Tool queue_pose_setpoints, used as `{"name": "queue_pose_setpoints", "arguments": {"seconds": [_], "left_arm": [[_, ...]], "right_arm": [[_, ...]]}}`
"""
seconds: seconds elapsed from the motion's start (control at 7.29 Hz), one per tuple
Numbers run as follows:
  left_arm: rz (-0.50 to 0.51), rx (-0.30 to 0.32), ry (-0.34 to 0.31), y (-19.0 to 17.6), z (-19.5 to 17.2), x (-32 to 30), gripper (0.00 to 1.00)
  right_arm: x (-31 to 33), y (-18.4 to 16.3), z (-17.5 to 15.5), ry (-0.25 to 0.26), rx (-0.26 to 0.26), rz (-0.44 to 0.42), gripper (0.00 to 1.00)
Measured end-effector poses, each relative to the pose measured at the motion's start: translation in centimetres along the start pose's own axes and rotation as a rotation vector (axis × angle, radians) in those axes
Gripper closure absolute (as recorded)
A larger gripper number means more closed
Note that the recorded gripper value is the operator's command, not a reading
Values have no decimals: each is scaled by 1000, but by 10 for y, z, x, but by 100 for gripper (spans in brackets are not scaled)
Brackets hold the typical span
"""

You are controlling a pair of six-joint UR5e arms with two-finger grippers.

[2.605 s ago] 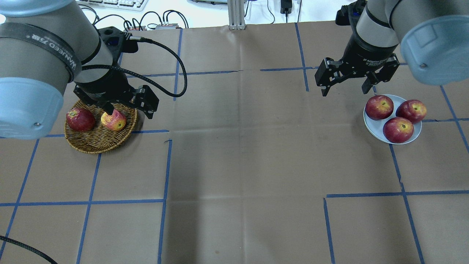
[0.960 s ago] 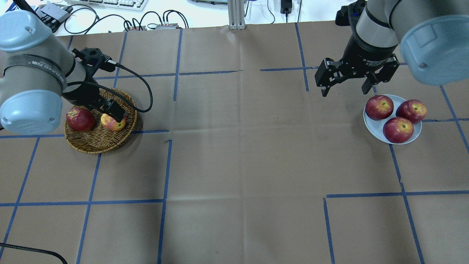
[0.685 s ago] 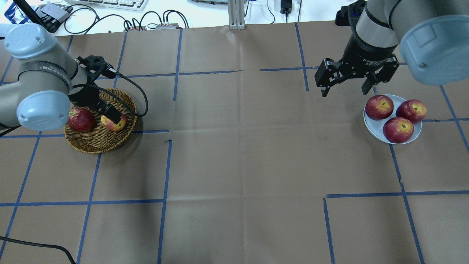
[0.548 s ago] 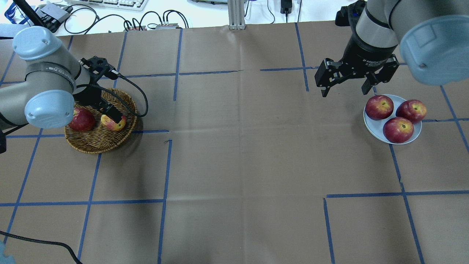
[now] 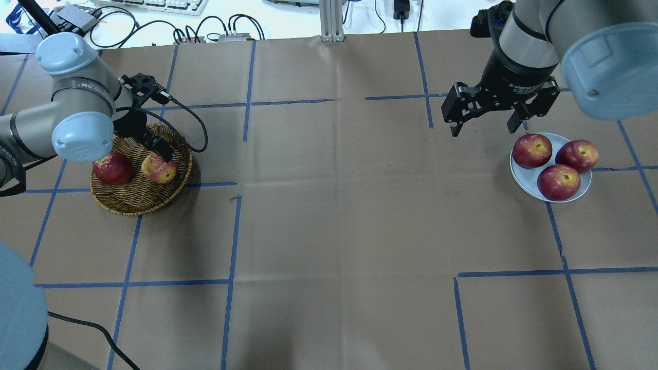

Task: Transfer apple from basket to plate
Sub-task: 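Lower the left gripper into the basket and close on the red-yellow apple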

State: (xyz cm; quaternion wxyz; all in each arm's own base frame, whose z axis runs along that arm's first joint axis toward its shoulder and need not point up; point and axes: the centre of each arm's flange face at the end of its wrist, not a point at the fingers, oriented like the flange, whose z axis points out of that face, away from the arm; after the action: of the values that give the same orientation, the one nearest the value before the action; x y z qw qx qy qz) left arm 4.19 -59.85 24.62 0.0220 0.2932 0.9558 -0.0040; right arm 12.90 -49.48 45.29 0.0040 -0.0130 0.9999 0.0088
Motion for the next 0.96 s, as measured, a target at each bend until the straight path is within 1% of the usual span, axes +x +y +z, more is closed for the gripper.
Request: {"name": "queue_pose_setpoints", "arguments": {"seconds": [0.27, 0.55, 0.69, 0.82, 0.96], "left_arm": [[-24, -24, 31, 11, 23, -13, 1], [-28, -41, 73, 14, 43, -12, 2], [-29, -43, 90, 15, 49, -9, 20], [-30, -43, 97, 16, 51, -8, 48], [-31, -42, 96, 16, 50, -8, 53]], "right_arm": [[0, 0, 0, 0, 0, 0, 0], [0, 0, 0, 0, 0, 0, 0], [0, 0, 0, 0, 0, 0, 0], [0, 0, 0, 0, 0, 0, 0], [0, 0, 0, 0, 0, 0, 0]]}}
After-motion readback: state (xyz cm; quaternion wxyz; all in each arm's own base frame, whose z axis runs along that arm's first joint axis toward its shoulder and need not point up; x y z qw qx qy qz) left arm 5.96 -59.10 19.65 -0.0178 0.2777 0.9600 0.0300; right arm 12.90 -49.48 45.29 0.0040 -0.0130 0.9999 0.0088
